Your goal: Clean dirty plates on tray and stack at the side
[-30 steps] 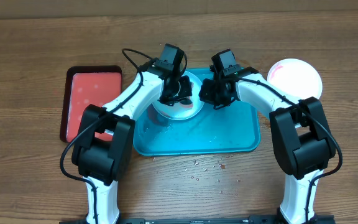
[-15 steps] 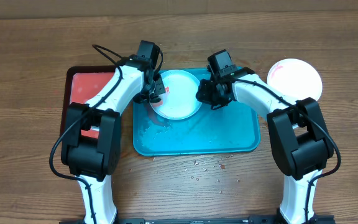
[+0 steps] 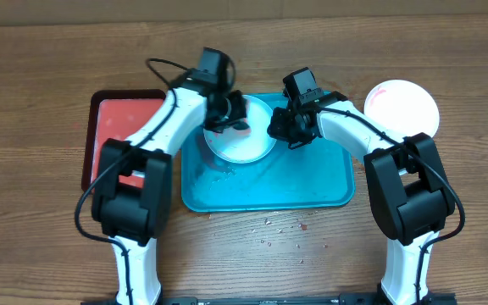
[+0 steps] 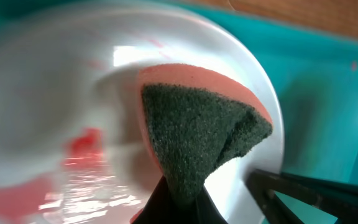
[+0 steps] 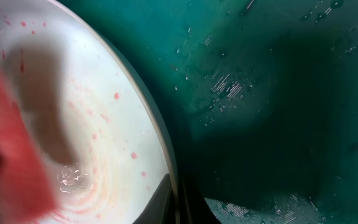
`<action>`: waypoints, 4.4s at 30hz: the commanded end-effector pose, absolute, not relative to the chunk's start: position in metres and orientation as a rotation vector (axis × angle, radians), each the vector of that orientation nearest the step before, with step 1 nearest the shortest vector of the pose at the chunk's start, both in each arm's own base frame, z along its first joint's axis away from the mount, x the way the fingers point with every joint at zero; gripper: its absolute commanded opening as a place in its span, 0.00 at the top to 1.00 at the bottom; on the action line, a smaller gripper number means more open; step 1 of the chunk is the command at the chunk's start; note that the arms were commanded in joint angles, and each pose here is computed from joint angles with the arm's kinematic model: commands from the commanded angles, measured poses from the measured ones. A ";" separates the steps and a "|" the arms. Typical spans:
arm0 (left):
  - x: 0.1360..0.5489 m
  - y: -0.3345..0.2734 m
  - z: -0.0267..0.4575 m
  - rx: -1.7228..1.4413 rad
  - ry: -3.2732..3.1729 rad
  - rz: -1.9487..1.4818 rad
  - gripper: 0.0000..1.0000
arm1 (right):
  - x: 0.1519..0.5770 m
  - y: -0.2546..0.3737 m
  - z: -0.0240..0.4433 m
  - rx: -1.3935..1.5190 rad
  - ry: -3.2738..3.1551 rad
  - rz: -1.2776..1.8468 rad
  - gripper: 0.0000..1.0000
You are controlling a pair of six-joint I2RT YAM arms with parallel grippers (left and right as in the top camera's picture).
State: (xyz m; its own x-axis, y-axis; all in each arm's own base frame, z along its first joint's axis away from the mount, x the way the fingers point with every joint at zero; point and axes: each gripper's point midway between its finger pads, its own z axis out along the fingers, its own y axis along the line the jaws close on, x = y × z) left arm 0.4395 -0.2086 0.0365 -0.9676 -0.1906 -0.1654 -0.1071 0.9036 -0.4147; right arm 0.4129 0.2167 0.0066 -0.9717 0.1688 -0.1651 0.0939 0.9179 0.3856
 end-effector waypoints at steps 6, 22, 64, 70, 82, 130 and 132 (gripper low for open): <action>0.445 -0.174 0.019 -0.281 2.886 -0.350 0.96 | 0.413 0.201 -0.009 0.235 2.907 0.467 0.96; 0.467 -0.126 0.036 -0.178 2.775 -0.006 0.96 | 0.410 0.200 -0.010 0.237 2.917 0.461 0.96; 0.471 -0.025 0.148 -0.563 2.692 -0.195 0.96 | 0.433 0.205 0.047 0.075 2.797 0.457 0.96; 0.440 0.043 0.146 -0.756 2.736 -0.048 0.96 | 0.445 0.197 0.096 -0.071 2.653 0.237 0.96; 0.416 0.089 0.056 -0.902 2.896 0.120 0.96 | 0.435 0.203 0.193 -0.330 2.246 -0.430 0.96; 0.434 0.051 0.084 -0.780 2.919 -0.343 0.00 | 0.442 0.216 0.214 -0.410 2.123 -0.511 0.96; 0.433 0.046 0.085 -0.727 2.934 -0.379 0.00 | 0.451 0.182 0.193 -0.235 2.256 -0.391 0.96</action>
State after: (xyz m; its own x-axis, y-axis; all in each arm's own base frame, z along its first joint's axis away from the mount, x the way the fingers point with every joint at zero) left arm 0.4259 0.0549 0.0713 -0.8509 -0.5253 -0.0097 -0.5134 0.8353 -0.1969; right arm 0.4334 0.2141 0.2042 -0.5544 -0.6026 -0.5741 -0.1494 0.7506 -0.6436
